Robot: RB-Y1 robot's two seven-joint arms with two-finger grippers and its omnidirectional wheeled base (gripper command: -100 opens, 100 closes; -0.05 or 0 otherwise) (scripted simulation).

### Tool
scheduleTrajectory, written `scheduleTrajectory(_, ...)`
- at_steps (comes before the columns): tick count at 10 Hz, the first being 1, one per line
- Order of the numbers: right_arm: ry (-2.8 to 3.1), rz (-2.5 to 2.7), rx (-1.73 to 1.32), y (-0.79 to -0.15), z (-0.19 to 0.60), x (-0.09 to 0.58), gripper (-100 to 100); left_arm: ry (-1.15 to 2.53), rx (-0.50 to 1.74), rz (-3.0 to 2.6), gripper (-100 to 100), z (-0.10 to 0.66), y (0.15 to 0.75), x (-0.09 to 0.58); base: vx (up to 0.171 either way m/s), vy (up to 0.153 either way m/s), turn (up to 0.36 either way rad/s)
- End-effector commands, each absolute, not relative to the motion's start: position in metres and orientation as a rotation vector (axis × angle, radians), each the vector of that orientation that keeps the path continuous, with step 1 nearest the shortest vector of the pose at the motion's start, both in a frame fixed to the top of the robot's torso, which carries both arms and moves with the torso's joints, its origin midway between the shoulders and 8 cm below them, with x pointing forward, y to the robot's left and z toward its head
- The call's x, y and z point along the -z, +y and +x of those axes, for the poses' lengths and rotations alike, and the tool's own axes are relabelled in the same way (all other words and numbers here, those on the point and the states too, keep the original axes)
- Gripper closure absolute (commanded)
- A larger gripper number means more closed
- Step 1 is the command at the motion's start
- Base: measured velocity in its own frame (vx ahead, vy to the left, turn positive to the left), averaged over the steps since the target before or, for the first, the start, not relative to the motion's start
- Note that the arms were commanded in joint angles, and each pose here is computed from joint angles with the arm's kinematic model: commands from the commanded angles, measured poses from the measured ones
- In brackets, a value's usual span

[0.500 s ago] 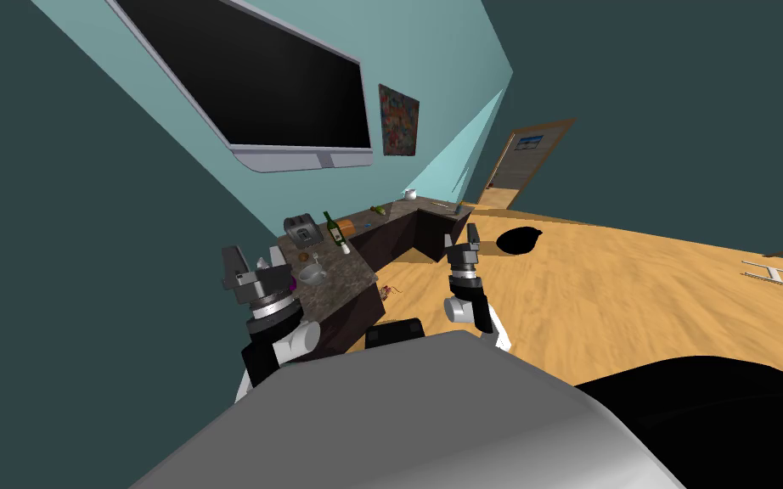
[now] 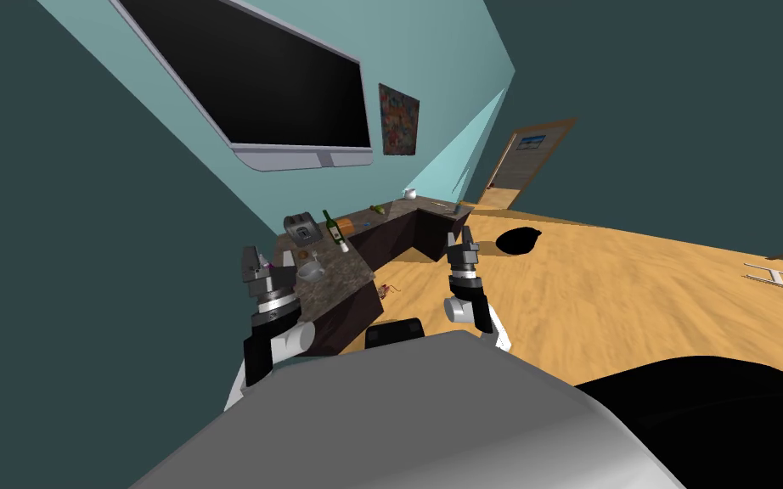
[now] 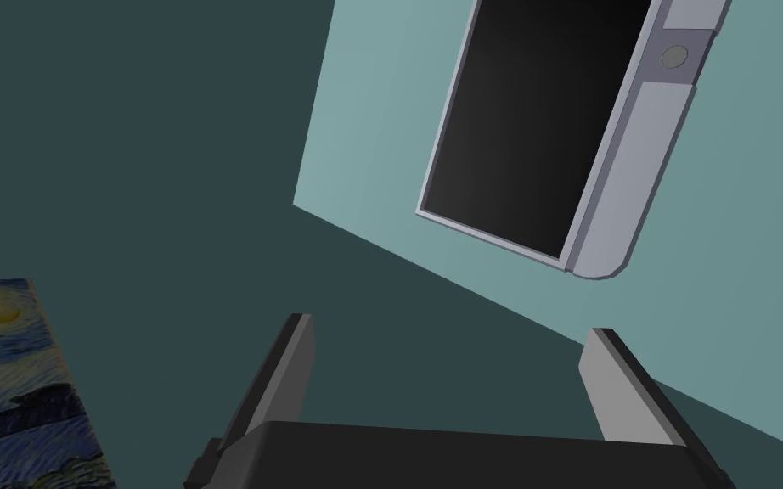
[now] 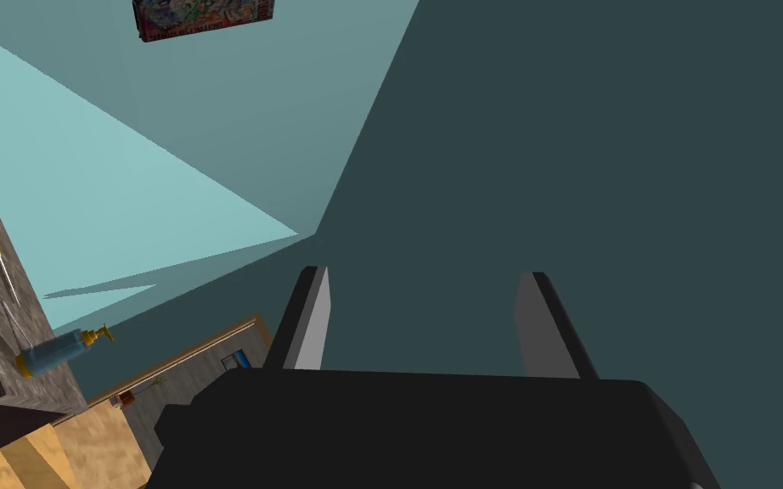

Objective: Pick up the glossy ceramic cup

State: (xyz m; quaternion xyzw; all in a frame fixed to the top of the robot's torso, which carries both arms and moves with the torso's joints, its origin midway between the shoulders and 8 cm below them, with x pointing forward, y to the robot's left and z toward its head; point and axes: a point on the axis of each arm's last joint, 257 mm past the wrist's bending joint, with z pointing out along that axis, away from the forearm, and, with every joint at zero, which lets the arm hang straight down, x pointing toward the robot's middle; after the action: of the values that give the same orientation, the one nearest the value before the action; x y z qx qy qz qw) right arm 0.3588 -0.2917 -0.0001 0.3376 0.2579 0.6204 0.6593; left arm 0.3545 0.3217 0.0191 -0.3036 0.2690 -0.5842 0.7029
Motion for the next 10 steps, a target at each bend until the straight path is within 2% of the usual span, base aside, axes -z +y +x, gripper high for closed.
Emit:
scheduleTrajectory(1, 0.584, 0.764, -1.404, -0.292, 0.359, 0.0, 0, 0.64, 1.284, -0.71, -100, 0.366, 0.326, -0.007, -0.026, -0.026, -0.002)
scheduleTrajectory(10, 0.584, 0.764, -1.404, -0.292, 0.359, 0.0, 0, 0.865, 1.171, -0.944, -100, 0.424, 0.353, 0.082, -0.016, -0.01, -0.01)
